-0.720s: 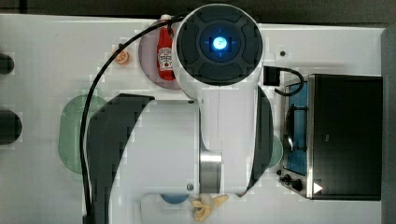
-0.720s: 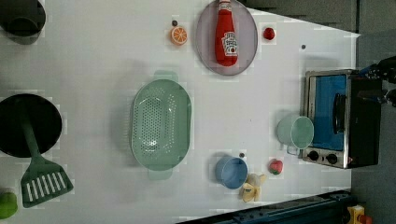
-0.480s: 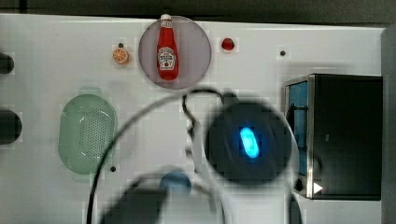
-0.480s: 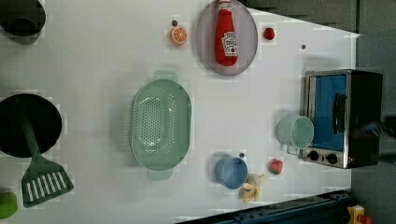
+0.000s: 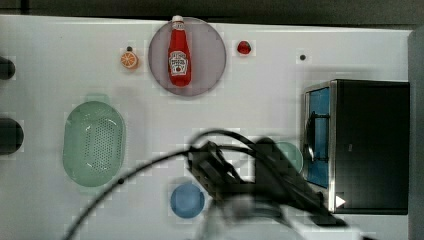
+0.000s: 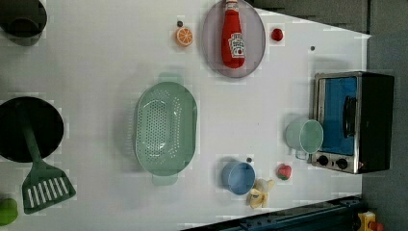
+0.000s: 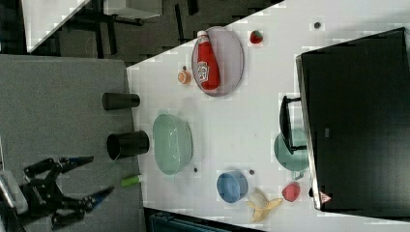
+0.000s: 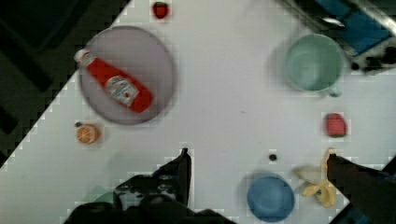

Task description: Drag strainer left to right.

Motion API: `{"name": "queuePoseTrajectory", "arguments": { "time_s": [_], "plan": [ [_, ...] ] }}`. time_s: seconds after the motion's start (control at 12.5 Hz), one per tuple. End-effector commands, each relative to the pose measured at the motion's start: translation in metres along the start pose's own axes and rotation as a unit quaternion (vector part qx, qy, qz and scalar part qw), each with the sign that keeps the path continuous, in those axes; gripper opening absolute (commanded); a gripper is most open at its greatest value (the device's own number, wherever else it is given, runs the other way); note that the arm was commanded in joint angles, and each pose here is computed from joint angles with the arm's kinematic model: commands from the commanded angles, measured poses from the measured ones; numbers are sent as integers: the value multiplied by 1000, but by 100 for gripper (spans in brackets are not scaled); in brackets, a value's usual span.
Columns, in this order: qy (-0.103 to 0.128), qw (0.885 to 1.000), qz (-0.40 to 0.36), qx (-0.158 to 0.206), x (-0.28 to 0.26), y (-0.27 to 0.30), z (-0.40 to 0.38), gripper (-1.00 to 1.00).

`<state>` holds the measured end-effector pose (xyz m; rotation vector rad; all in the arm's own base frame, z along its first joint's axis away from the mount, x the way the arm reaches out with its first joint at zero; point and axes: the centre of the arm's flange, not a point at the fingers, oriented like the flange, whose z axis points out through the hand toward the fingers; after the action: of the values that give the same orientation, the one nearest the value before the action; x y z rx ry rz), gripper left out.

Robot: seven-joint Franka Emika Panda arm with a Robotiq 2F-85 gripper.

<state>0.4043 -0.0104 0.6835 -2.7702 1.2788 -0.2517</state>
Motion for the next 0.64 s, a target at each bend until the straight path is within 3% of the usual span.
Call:
{"name": "queuePoseTrajectory", "arguments": {
  "time_s": [0.08,0.4,0.64],
  "plan": [
    [-59,994,-20,-95,-81,-93,103,100],
    [-45,988,78,-123,-170,-164,176,100],
    [-59,980,138,-128,-221,-195,248,100]
  ]
}}
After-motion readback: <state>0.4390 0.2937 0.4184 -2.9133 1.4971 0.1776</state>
